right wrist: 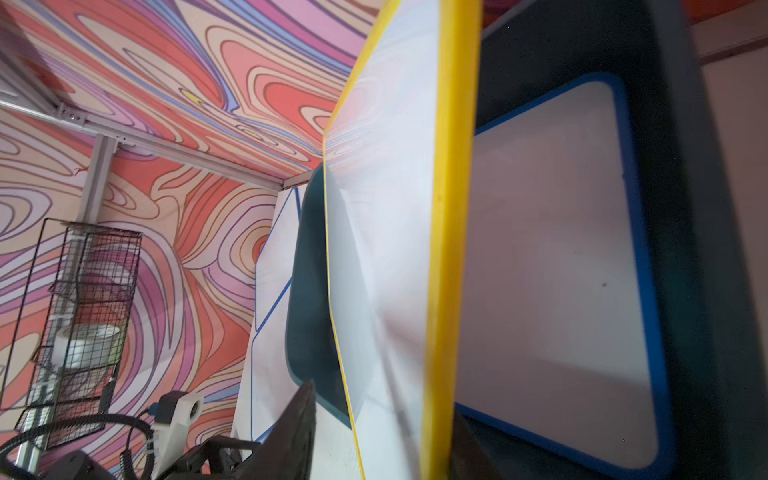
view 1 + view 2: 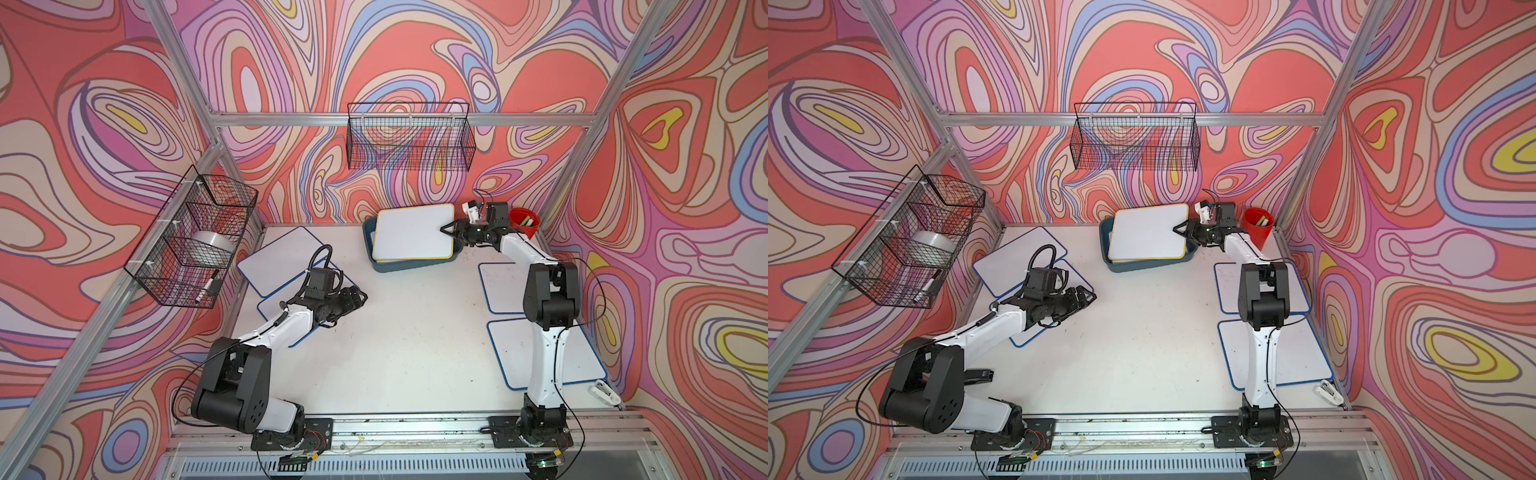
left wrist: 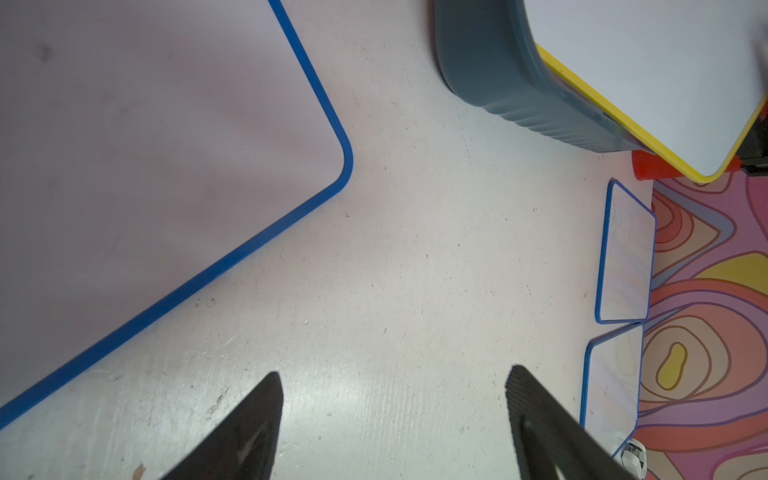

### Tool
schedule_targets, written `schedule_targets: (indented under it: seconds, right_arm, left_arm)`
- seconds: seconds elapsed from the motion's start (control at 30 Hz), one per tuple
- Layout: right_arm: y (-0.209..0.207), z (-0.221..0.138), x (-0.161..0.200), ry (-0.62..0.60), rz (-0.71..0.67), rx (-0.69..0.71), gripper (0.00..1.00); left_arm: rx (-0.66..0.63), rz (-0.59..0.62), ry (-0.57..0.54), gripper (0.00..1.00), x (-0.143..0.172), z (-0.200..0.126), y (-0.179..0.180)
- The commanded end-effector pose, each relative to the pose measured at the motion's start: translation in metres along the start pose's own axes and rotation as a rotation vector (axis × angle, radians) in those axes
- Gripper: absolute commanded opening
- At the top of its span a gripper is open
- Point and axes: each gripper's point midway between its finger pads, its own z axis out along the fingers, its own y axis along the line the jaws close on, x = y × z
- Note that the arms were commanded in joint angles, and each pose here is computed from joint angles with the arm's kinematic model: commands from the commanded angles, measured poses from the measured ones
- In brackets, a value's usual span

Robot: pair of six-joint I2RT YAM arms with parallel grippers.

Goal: Put the whiteboard into the storage box
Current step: Place the whiteboard in the storage box.

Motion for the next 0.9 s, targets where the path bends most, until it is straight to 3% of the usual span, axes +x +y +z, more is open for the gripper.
schedule_targets:
  seconds: [0.0,0.4,0.87]
  right_arm:
    - [-0.036,-0.010,-0.009,-0.020,0.036,0.142,0.48]
    - [-0.066,-0.032,-0.005,-0.036,0.076,0.244,0.49]
    - [-0.033,-0.035,0.065,0.055,0.123,0.113,0.42]
  left_arm:
    - [0.002,-0.009,0.004,0.80,0.001,-0.001,0.000]
    - [0.009,-0.005,0.020,0.80,-0.002,0.009,-0.003]
    - [0.015,-0.004,0.058,0.80,-0.005,0.029,-0.010]
